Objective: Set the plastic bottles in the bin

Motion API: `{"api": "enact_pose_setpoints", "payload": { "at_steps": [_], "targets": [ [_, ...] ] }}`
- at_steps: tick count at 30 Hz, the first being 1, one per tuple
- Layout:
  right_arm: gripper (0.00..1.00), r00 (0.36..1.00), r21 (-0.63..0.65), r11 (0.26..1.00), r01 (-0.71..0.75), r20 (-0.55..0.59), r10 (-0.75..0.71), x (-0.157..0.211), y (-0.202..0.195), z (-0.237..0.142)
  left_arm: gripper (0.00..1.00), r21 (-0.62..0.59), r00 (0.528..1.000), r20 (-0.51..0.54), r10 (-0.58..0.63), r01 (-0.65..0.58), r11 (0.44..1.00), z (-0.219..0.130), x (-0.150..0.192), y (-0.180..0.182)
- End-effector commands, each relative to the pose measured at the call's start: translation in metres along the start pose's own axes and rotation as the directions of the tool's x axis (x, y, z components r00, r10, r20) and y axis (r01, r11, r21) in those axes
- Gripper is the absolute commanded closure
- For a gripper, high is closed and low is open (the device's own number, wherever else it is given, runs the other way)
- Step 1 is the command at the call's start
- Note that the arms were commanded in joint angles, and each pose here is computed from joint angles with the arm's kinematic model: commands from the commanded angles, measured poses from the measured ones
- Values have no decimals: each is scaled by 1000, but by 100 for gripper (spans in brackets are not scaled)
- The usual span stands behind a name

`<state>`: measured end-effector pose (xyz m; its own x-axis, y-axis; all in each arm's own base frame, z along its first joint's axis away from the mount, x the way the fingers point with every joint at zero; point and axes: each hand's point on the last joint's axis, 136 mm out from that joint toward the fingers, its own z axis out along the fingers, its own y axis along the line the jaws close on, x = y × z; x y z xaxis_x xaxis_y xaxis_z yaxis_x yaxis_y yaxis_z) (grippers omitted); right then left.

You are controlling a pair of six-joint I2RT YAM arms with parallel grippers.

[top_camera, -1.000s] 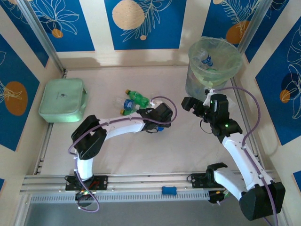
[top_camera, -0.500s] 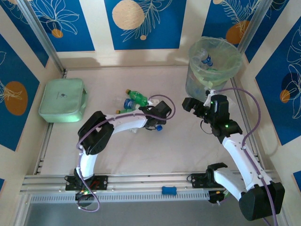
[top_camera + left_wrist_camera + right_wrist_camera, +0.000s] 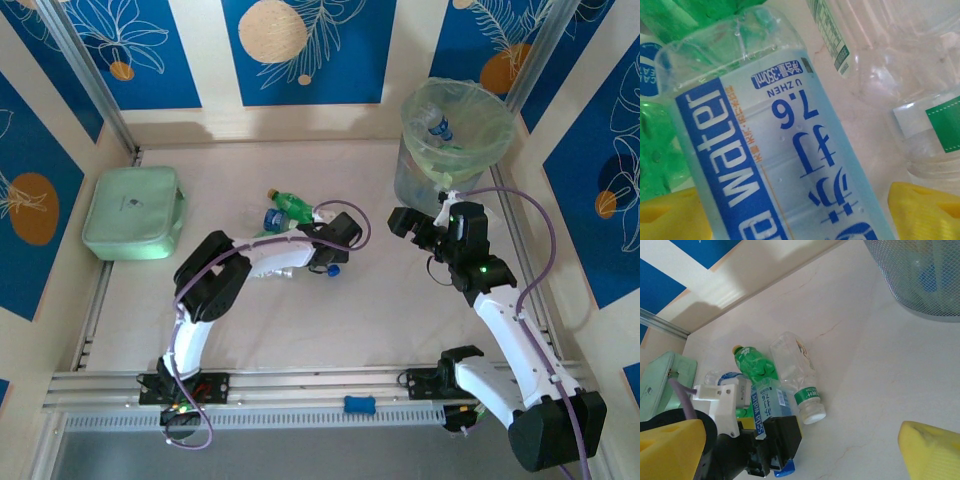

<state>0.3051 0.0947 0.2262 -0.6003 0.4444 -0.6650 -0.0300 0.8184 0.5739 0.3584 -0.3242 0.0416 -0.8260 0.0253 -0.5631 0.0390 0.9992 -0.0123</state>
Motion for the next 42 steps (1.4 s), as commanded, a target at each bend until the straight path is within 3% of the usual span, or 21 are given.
{"api": "enact_pose_setpoints", "payload": {
  "at_steps": [1, 10, 16, 27, 31, 42],
  "targets": [
    [1, 1000, 7, 1000, -1, 5, 1, 2, -3, -2, 16, -4, 1000, -14, -2, 2, 1000, 3, -3, 1],
    [1, 1000, -20, 1000, -16, -2, 16, 3, 2, -1, 42, 25, 1000, 6, 10, -10, 1000, -11, -4, 6],
    [1, 999, -109, 993, -38, -38, 34, 3, 19, 5, 50, 120, 998, 63, -23, 16, 993, -43, -9, 13],
    [0, 990, -326, 944, -39, -144, -9, 16, 86, 28, 58, 479, 962, 271, -28, -110, 871, -119, -30, -12],
    [2, 981, -399, 916, -39, -188, -40, 25, 113, 35, 58, 512, 942, 334, -45, -141, 848, -132, -33, -9],
    [5, 949, -375, 924, -76, -313, -49, 57, 126, 70, 58, 534, 917, 393, -62, -173, 827, -144, -28, -4]
  ]
}}
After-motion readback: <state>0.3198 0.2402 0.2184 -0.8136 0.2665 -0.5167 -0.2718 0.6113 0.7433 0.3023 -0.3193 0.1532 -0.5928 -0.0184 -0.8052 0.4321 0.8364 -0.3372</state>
